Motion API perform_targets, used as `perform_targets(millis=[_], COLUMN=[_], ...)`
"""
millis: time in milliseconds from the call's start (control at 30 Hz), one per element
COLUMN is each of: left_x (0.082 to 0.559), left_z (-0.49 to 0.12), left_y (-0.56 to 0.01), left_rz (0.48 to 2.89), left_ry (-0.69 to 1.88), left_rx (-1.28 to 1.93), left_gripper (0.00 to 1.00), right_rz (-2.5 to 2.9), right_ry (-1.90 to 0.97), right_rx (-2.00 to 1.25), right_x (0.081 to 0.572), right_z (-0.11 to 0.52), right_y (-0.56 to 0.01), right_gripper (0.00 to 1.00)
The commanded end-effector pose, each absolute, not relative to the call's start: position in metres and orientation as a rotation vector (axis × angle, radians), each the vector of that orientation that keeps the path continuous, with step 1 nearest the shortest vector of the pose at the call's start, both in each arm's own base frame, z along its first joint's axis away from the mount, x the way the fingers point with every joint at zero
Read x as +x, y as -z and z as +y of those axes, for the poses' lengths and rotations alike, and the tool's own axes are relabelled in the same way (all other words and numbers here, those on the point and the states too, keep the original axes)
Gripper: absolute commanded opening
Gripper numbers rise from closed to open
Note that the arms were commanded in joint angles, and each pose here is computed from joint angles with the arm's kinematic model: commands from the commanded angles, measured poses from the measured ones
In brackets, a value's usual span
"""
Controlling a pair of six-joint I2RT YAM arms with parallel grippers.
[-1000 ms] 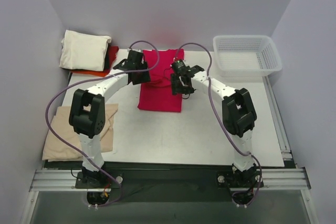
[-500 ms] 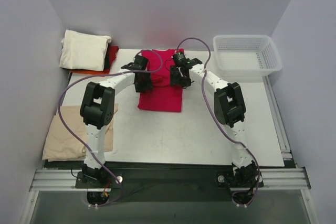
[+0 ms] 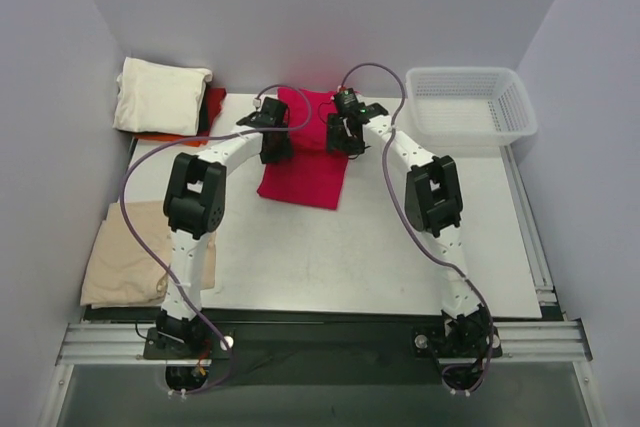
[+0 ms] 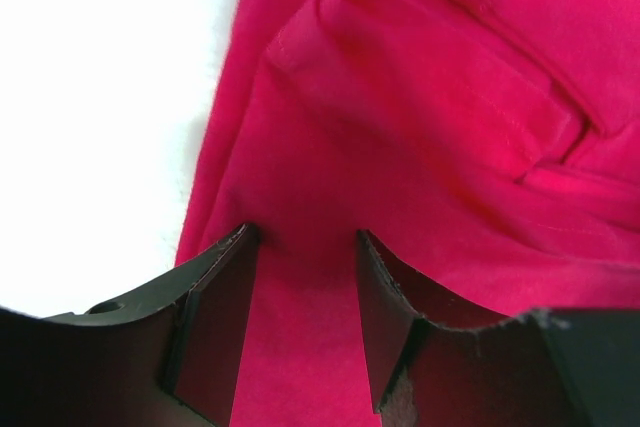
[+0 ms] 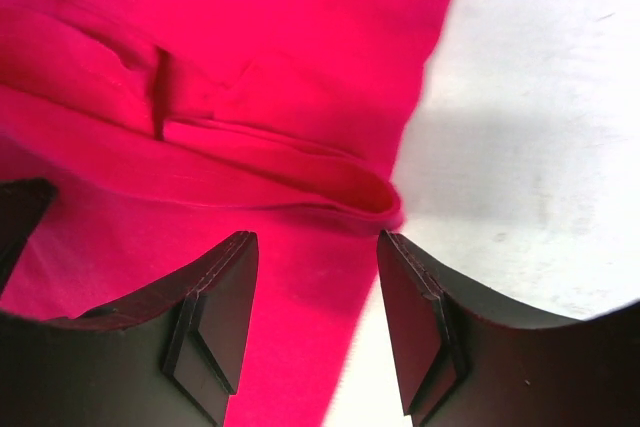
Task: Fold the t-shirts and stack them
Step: Fold the folded rectangular tshirt in 1/3 of the way
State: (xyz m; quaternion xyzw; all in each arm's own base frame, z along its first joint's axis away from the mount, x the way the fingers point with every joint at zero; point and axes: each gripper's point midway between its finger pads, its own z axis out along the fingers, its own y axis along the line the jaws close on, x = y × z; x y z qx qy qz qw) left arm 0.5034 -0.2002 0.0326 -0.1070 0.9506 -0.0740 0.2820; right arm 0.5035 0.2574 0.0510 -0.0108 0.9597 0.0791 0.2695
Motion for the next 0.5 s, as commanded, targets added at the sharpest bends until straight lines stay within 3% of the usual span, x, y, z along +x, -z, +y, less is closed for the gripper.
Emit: perform_targets(millis=[0,200,467], left_x=[0.535,0.542,0.496], left_z=[-0.197,-0.193,-0.182], left_y=[-0.054,-0.091,-0.101], left_rz=[2.417,2.352,2.491], left_ry=[0.170,0.184,0.298], left_rx=[-0.350,-0.328,-0.136], left_gripper=[0.54,0.54,0.56], right_rz=[2.554,2.539,2.707], right_ry=[-0.204,-0.170,-0.234], right_rx=[0.016,0.051,-0.033], right_x=[0.514,0.505,0.418], right_z=[0.243,0.220,0.218], right_y=[-0.075,-0.097,-0.081], right_gripper=[0.51,0.51,0.52])
